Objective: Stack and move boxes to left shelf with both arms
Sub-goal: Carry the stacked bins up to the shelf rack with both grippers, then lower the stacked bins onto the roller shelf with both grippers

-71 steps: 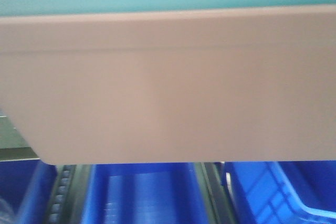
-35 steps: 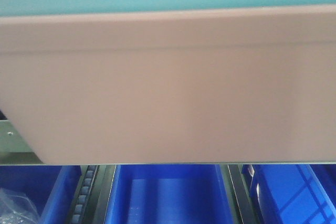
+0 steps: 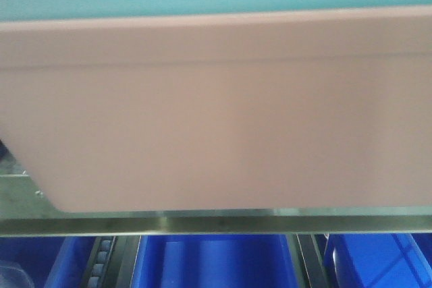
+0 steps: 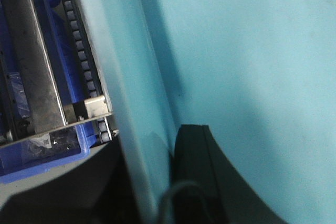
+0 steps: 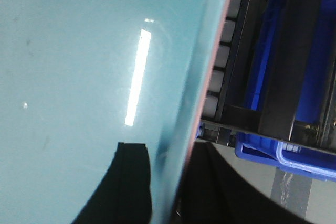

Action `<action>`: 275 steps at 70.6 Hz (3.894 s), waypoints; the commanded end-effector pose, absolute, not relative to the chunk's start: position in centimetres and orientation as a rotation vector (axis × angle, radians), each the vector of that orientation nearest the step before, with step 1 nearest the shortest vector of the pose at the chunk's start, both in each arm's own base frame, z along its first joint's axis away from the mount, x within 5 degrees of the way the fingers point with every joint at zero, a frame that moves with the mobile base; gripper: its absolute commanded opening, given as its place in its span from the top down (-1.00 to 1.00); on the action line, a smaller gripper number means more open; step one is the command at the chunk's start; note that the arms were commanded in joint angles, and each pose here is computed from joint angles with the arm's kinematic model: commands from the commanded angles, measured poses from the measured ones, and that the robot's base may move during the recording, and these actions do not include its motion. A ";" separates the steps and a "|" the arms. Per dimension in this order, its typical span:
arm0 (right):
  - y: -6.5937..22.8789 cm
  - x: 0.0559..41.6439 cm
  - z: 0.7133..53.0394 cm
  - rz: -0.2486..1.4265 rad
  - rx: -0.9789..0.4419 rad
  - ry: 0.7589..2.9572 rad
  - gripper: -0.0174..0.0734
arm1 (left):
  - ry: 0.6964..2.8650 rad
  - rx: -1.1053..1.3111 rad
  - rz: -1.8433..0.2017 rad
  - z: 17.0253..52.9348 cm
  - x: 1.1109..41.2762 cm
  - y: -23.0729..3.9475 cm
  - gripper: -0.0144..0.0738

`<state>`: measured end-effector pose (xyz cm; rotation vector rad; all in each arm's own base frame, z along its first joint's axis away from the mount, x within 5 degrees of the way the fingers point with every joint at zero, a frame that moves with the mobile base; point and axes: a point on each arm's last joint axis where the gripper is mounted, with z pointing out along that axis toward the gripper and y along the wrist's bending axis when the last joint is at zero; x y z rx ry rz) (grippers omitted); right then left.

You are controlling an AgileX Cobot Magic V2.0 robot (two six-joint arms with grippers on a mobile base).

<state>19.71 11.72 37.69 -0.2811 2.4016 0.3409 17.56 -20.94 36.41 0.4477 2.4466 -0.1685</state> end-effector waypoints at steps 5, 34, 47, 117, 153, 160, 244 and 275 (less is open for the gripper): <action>11.7 19.6 40.6 0.428 -0.262 2.207 0.55 | 2.308 0.493 -0.262 38.9 17.2 -21.0 0.68; 11.7 19.6 40.6 0.428 -0.262 2.207 0.55 | 2.307 0.493 -0.261 38.9 17.2 -21.0 0.68; 11.7 19.6 40.6 0.428 -0.262 2.207 0.55 | 2.307 0.493 -0.261 38.9 17.2 -21.0 0.68; 11.6 19.5 40.4 0.419 -0.263 2.237 0.55 | 2.301 0.494 -0.267 38.9 17.2 -21.1 0.68; 12.7 21.4 39.3 0.396 -0.297 2.243 0.55 | 2.147 0.467 -0.274 39.7 19.8 -20.7 0.68; 13.5 22.7 38.9 0.374 -0.340 2.242 0.55 | 2.139 0.432 -0.268 39.4 21.1 -20.4 0.68; 17.9 36.5 34.3 0.191 -0.457 2.306 0.55 | 2.062 0.374 -0.340 30.8 33.7 -22.5 0.68; 17.9 36.4 34.1 0.183 -0.461 2.325 0.03 | 2.106 0.360 -0.298 30.4 33.7 -22.1 0.22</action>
